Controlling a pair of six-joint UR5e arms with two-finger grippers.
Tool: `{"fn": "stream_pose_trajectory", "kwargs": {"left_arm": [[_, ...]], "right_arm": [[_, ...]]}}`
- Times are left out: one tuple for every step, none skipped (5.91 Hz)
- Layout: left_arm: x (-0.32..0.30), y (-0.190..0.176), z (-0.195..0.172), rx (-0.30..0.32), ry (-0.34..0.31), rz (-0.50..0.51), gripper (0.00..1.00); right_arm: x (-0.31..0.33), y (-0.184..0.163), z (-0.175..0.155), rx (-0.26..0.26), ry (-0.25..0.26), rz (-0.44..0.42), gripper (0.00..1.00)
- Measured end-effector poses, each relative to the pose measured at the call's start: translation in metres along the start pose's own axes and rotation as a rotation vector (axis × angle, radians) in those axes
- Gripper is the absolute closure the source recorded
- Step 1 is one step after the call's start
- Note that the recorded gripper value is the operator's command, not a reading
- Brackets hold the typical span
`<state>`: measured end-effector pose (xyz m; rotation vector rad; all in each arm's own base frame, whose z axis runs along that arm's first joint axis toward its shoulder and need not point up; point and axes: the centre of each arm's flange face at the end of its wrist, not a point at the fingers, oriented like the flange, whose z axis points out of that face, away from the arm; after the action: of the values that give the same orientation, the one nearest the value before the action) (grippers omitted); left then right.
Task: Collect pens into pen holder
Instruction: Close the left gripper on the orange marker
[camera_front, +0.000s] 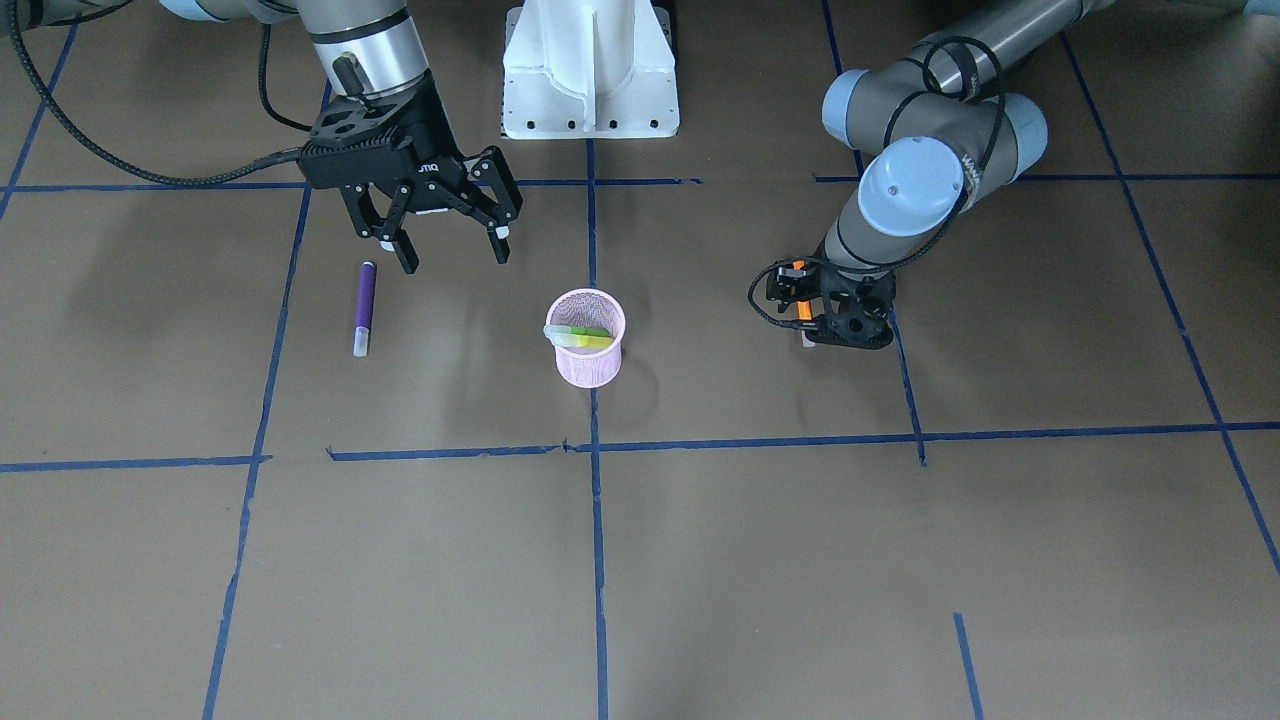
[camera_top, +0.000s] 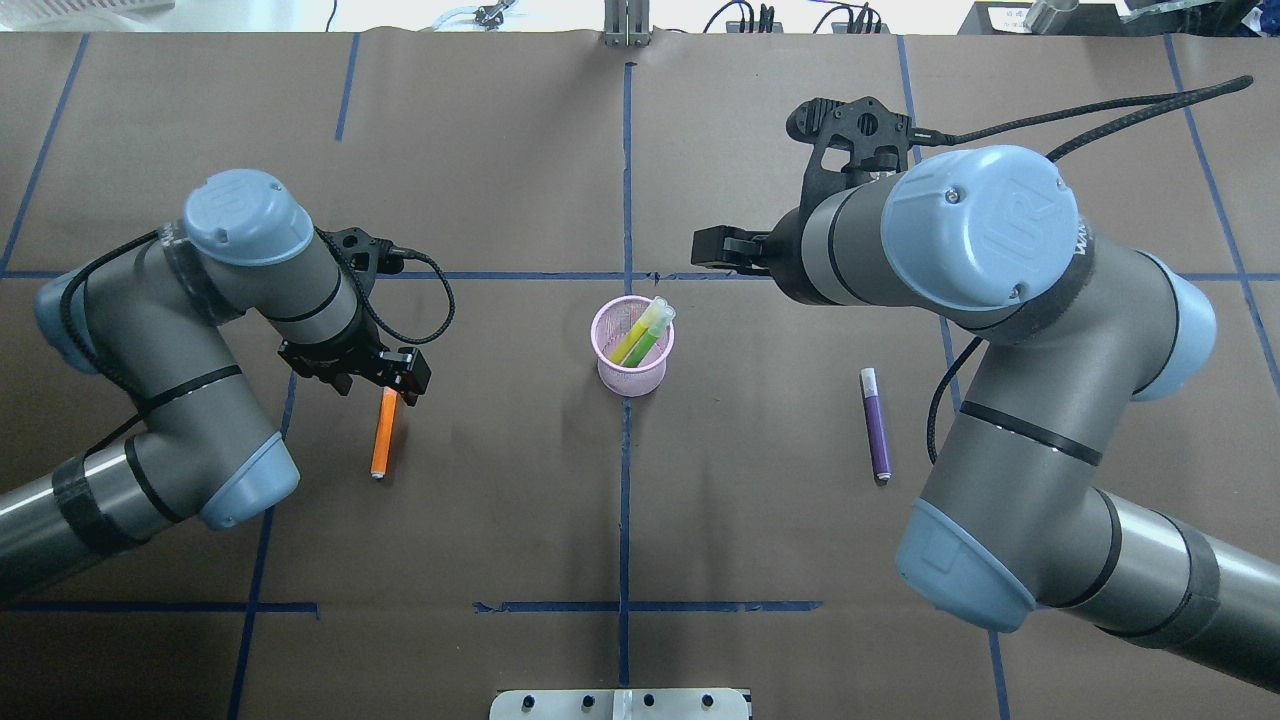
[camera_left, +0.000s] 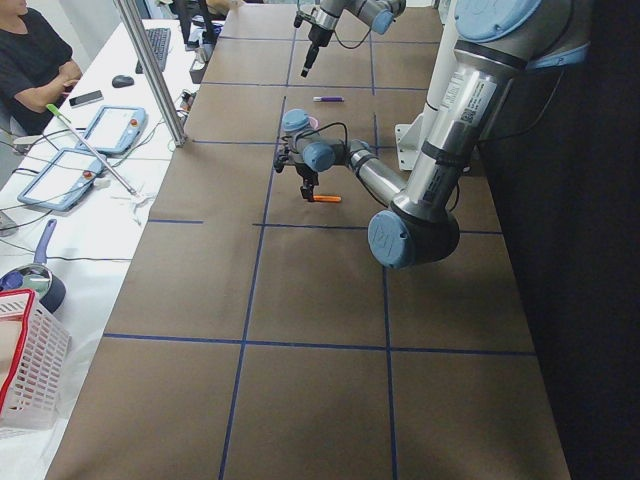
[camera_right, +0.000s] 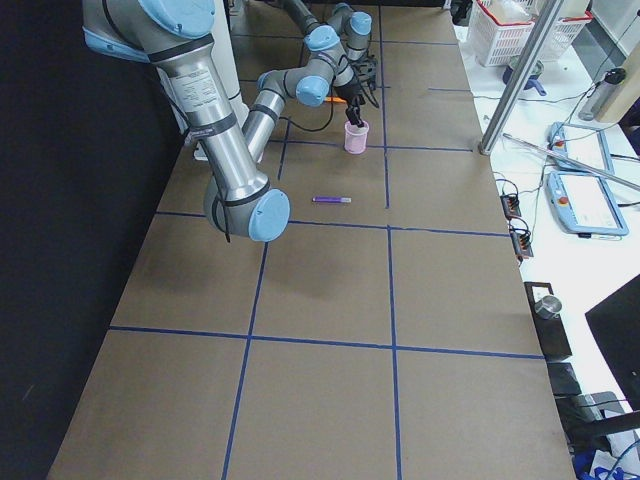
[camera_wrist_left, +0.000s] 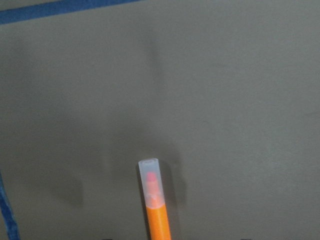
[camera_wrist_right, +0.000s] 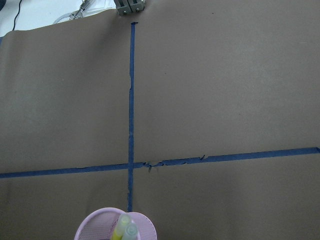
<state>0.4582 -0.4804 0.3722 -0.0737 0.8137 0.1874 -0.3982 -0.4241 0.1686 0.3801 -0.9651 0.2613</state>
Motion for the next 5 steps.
{"fn": "stream_pose_trajectory", "kwargs": {"left_arm": [[-0.0014, -0.0049, 0.0043, -0.009, -0.004, -0.008, 0.49], [-0.0017, -0.0064, 0.006, -0.013, -0.005, -0.011, 0.5], [-0.0019, -0.0067, 0.0073, -0.015, -0.006, -0.012, 0.51], [-0.0016, -0.0062, 0.0103, -0.019, -0.009, -0.012, 0.58], [-0.0016, -0.0059, 0.0137, -0.024, -0.012, -0.012, 0.64]], "right_arm": [[0.0001, 0.0007, 0.0006, -0.002, 0.001, 0.0, 0.01], [-0.0001, 0.0011, 0.0008, -0.002, 0.001, 0.0, 0.01], [-0.0006, 0.0012, 0.0004, -0.001, -0.001, -0.001, 0.01], [-0.001, 0.0015, 0.0001, -0.001, -0.002, -0.001, 0.01], [-0.0011, 0.0015, 0.0001, 0.0, -0.002, -0.001, 0.01]]}}
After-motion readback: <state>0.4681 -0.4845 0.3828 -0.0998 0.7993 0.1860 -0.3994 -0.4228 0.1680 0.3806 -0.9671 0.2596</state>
